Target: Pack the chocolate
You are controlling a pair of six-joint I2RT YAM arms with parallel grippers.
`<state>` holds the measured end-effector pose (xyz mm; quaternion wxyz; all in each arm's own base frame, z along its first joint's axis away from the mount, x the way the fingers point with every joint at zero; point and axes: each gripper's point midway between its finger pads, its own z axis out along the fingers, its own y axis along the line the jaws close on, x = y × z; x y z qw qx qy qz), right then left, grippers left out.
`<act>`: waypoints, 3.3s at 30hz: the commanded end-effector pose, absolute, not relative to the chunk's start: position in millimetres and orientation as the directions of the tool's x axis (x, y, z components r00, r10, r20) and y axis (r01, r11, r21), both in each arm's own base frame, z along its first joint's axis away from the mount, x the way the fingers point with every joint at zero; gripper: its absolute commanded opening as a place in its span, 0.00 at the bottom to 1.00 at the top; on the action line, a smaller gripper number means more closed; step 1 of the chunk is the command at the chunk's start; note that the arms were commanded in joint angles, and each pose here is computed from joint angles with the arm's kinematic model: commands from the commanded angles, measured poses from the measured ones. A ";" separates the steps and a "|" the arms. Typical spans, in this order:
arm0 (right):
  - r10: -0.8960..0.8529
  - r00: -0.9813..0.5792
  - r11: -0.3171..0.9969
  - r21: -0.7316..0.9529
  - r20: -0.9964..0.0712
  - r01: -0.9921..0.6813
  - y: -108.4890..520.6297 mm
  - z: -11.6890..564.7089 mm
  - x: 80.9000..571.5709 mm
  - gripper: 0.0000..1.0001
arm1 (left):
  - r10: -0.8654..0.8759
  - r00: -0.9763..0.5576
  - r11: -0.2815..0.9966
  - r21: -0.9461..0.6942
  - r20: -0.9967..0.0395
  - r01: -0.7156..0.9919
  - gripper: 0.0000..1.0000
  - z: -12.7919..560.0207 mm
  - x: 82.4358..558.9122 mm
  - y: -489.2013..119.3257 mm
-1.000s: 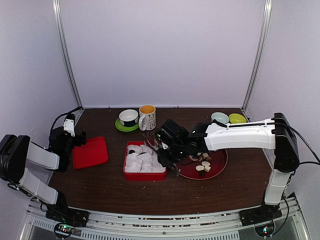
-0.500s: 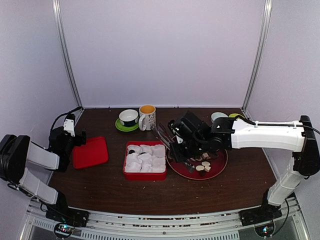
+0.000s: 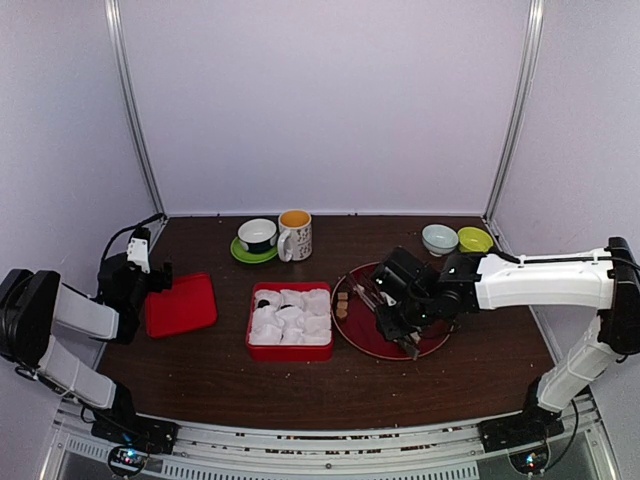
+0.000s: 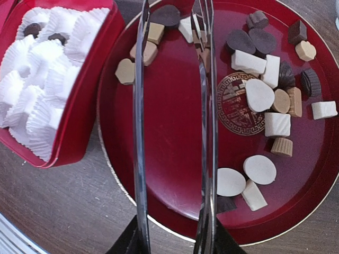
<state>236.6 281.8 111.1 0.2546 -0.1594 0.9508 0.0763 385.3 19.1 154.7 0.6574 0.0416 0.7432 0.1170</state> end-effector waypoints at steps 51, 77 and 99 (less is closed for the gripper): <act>-0.125 -0.867 0.963 0.152 -0.483 -0.223 187.8 111.2 200.8 0.35 | 0.212 -0.077 0.971 0.219 -0.974 -0.099 0.98 166.8 386.2 19.5; -0.110 -0.928 0.964 0.190 -0.356 -0.187 195.1 75.4 197.4 0.37 | 0.211 -0.076 0.971 0.218 -0.974 -0.099 0.98 167.0 386.1 19.5; -0.142 -0.917 0.979 0.084 -0.374 -0.186 196.9 70.6 235.1 0.37 | 0.212 -0.076 0.971 0.219 -0.974 -0.099 0.98 166.9 386.0 19.5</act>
